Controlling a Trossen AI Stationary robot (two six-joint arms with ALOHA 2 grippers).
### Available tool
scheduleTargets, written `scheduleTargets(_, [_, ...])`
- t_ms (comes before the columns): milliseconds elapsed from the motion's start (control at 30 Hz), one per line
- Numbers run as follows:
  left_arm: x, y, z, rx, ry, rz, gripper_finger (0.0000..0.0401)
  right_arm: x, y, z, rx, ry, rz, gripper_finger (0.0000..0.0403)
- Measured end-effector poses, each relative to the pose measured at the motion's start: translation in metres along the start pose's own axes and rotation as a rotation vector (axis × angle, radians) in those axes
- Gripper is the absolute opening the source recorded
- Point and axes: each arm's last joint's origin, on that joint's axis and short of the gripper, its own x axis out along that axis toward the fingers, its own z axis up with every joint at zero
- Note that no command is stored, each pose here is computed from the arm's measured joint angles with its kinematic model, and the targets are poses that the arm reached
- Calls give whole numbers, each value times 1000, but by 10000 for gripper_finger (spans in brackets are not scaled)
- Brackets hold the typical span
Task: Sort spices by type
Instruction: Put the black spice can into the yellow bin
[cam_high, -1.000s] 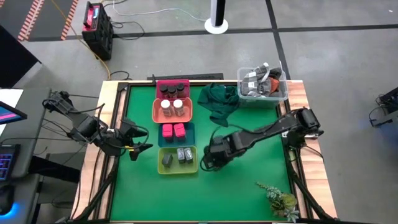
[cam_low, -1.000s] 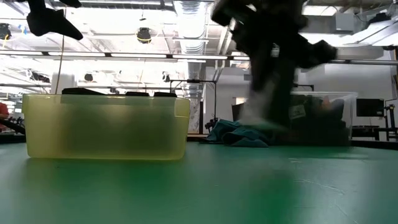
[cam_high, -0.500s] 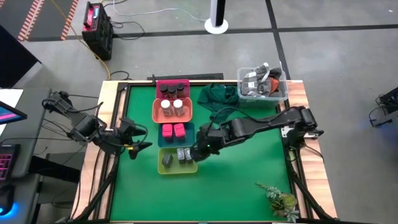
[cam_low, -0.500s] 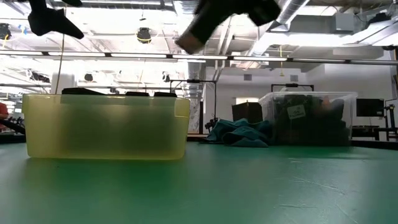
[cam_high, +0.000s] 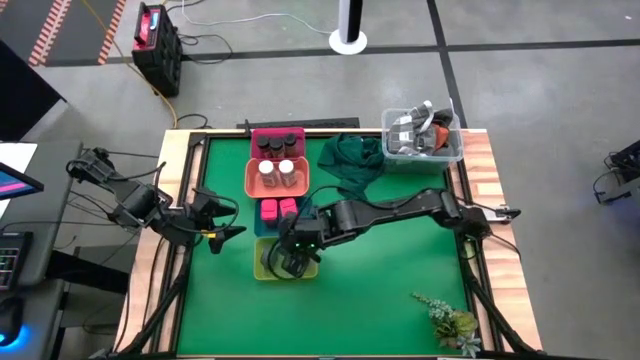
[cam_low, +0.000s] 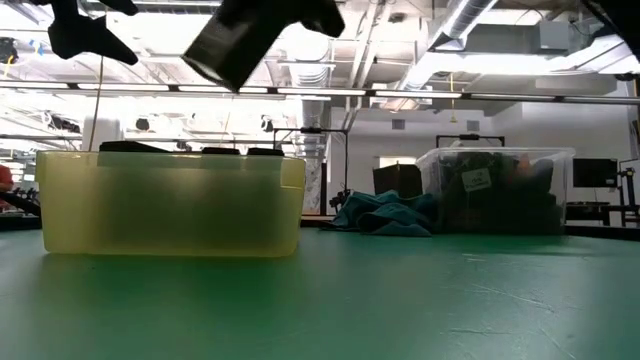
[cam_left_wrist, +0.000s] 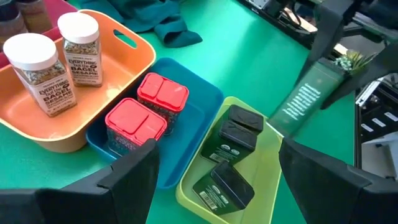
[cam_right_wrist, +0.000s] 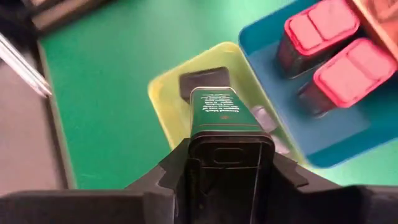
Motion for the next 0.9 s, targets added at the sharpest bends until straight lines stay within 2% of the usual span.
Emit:
scheduleTargets(133, [0,0,0,-9,1,0,316,6,3,-7,-171,43,-64,156])
scheduleTargets(367, [0,0,0,-9,1,0,316,5,16,-19,-392,72,-49,157])
scheduleTargets(500, [0,0,0,-2,1,1,316,8,22,-26,-480,84,-40,157])
scheduleTargets(600, [0,0,0,-1,-9,8,316,16,23,-32,-524,115,-49,157])
scheduleTargets(900, [0,0,0,-7,-10,9,316,52,19,-43,-526,197,-90,157])
